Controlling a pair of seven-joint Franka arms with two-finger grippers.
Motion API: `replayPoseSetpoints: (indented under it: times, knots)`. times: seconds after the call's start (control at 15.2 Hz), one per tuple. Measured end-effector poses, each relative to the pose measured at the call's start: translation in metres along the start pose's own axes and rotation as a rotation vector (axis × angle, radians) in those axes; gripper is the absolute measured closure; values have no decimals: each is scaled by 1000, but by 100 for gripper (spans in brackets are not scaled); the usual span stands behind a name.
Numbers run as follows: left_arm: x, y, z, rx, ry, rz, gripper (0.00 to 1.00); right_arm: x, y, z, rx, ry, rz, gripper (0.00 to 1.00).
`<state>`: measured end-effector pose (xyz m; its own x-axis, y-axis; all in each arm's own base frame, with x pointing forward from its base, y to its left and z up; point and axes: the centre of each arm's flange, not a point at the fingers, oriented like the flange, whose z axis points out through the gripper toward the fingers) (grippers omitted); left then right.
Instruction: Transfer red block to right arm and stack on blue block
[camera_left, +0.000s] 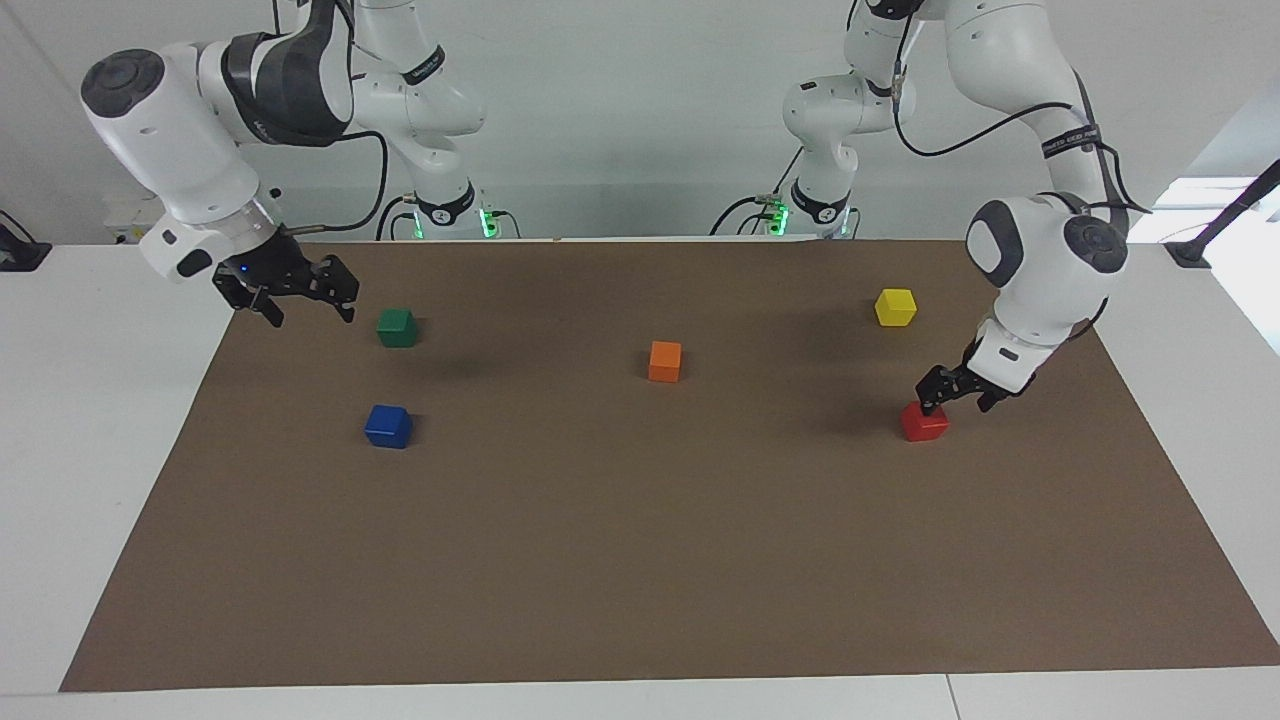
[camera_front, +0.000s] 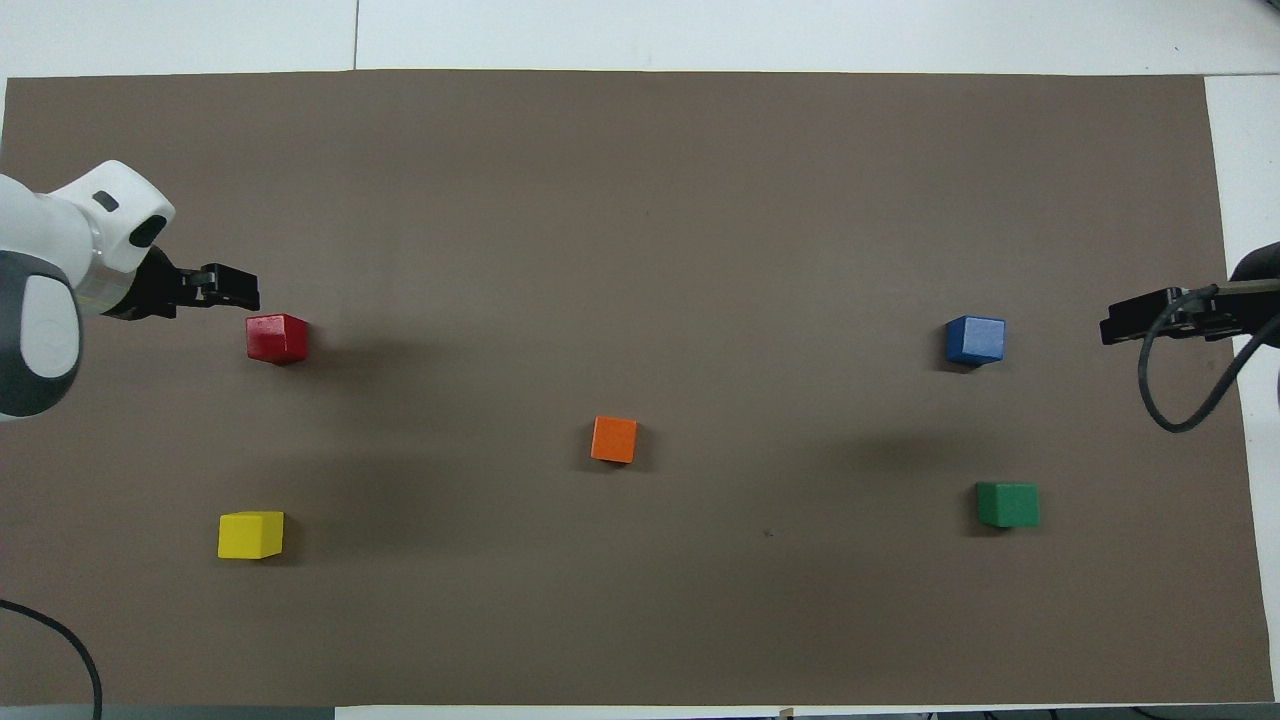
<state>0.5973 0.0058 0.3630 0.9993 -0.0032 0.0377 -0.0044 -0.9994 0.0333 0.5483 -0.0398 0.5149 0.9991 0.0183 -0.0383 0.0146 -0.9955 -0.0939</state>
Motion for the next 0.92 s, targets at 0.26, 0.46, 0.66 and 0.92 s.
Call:
replayPoseSetpoints:
  times: [0.26, 0.46, 0.66, 0.92]
  knots:
    - [-6, 1, 19, 33, -14, 34, 0, 18, -8, 46, 198, 3, -32, 0]
    - [-8, 4, 28, 36, -15, 36, 0, 19, -17, 85, 388, 13, -50, 0]
    - [-14, 10, 50, 33, -15, 31, 0, 14, -32, 107, 597, 38, -39, 0]
    - [-17, 10, 55, 34, -30, -18, 32, 10, -72, 121, 806, 69, -22, 0]
